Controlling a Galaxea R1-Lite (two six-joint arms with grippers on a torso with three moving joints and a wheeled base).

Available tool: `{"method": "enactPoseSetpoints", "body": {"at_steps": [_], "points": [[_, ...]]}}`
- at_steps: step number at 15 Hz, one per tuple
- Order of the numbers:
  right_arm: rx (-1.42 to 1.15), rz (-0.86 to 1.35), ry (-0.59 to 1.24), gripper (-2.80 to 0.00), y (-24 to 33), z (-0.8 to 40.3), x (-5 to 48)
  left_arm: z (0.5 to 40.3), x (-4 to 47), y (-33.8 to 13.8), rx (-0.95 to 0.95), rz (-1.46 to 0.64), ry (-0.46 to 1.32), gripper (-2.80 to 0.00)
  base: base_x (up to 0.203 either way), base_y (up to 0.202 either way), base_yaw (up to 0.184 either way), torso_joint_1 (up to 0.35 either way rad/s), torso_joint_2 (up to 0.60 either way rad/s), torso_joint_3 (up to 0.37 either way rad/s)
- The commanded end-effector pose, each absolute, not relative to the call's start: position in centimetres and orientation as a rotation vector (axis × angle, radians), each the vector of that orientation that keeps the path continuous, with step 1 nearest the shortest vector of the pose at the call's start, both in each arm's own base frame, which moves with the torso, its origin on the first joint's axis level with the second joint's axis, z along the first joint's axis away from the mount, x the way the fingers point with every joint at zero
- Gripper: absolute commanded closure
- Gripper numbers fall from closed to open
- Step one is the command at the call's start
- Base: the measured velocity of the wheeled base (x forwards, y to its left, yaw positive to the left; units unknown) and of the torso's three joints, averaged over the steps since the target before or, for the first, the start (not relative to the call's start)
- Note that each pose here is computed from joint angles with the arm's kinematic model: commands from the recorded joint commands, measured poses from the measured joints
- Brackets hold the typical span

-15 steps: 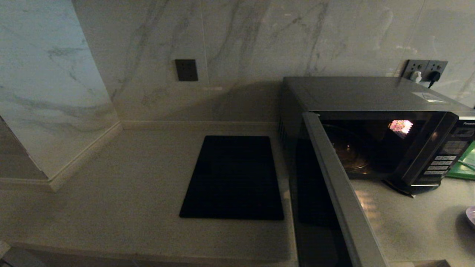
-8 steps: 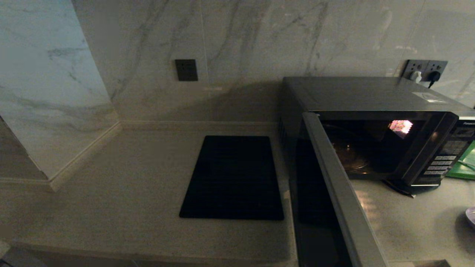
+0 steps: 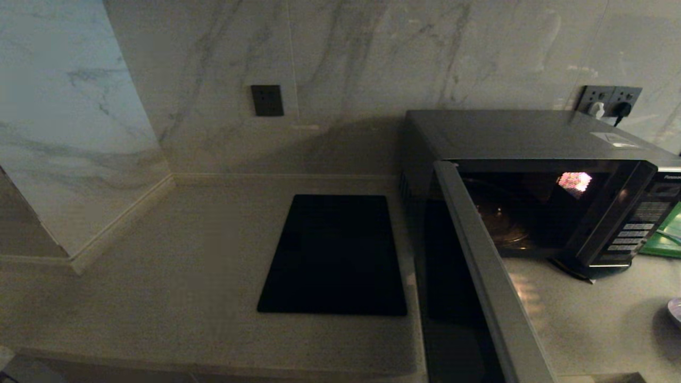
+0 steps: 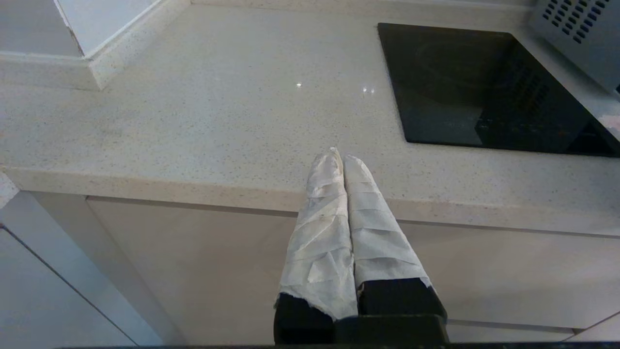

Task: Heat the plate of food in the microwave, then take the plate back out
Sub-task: Put the plate in the microwave oven

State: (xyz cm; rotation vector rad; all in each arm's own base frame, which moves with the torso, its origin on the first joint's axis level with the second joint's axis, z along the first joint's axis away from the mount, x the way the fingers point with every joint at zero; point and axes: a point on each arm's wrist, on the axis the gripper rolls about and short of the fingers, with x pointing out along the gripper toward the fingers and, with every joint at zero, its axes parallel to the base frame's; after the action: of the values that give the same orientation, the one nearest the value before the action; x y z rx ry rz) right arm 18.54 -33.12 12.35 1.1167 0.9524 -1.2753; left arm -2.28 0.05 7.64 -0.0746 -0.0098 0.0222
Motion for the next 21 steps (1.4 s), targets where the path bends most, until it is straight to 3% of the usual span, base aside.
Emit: {"method": "enactPoseSetpoints", "body": {"at_steps": [1,21], "points": [[1.116,-1.276,0.945,0.00,-33.0,12.7,18.5,7.6,-2.3,0.1,-0.075,0.023,-0.010,0.00,0.000,0.000,0.000,0.000,0.00,0.000],[1.111,-1.206,0.854,0.00,-29.6,17.1,17.0,7.6,-2.3,0.1,-0.075,0.023,-0.010,0.00,0.000,0.000,0.000,0.000,0.00,0.000]]}}
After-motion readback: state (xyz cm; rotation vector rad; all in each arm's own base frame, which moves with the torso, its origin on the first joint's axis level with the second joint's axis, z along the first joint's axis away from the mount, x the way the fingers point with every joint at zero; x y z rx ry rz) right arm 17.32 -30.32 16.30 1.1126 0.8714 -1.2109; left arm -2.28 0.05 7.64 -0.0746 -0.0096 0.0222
